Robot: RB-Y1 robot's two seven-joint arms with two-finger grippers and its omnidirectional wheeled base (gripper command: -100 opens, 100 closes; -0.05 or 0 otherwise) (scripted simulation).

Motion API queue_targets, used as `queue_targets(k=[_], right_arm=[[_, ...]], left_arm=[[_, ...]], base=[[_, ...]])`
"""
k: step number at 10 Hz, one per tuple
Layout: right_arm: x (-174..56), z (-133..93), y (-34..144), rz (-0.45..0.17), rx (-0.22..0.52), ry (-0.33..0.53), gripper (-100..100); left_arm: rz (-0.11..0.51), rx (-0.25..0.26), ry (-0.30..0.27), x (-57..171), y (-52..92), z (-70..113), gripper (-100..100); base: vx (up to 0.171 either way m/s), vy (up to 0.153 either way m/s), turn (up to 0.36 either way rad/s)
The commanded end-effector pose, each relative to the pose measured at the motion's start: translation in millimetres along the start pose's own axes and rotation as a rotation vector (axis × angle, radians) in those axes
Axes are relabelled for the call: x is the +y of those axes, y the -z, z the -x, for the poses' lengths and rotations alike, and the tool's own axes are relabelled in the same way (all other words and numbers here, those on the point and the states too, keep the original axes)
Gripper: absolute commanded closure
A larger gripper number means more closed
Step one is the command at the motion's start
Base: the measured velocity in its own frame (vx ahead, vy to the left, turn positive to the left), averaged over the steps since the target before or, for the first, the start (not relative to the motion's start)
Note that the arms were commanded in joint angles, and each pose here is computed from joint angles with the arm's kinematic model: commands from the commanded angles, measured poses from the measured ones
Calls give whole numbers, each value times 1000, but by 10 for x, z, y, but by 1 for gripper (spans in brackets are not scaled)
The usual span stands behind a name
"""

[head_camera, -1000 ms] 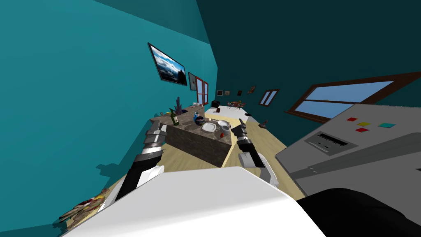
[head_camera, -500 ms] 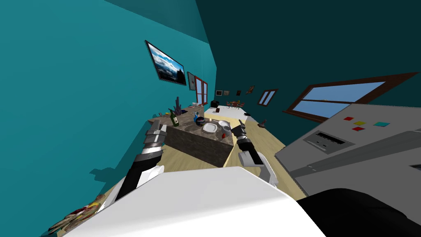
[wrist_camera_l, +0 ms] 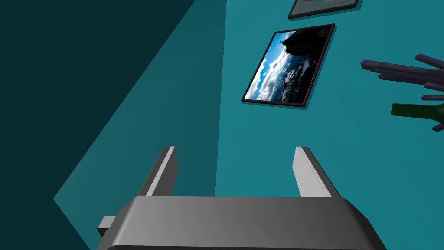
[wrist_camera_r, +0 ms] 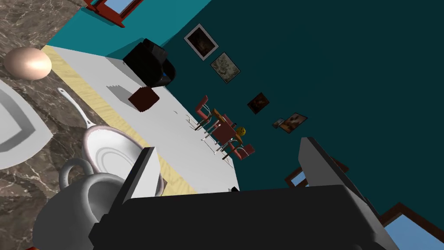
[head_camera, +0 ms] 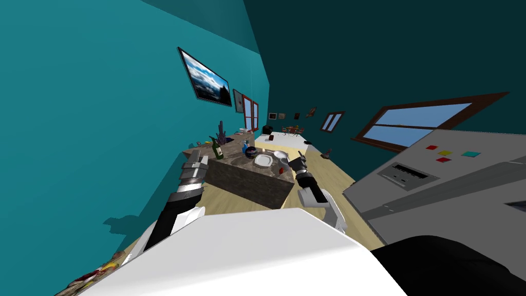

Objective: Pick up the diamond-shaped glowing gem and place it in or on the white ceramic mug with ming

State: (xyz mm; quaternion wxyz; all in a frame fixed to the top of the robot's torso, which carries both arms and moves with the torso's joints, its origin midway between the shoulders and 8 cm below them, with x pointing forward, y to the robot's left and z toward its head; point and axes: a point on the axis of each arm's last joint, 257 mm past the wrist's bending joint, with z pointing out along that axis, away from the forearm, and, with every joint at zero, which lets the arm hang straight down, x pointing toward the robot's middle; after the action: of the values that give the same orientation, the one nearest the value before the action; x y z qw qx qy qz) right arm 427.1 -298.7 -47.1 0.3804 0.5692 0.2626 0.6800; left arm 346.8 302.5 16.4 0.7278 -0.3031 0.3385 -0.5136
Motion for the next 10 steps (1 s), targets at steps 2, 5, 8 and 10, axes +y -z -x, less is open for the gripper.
queue_targets(k=[2,5,8,10], right_arm=[[-64,110,-16,-27,-46,-68,-100],[-159,278,-31,-61,-116,-152,-100],[-253,421,-19,-87,-178,-231,-100],[-319,523,-9,-102,-223,-289,-100]], left_arm=[[0,0,0,0,0,0,0],[0,0,0,0,0,0,0],[0,0,0,0,0,0,0],[0,0,0,0,0,0,0]], base=[[40,48,-42],[48,72,-46],[32,40,-21],[42,50,-34]])
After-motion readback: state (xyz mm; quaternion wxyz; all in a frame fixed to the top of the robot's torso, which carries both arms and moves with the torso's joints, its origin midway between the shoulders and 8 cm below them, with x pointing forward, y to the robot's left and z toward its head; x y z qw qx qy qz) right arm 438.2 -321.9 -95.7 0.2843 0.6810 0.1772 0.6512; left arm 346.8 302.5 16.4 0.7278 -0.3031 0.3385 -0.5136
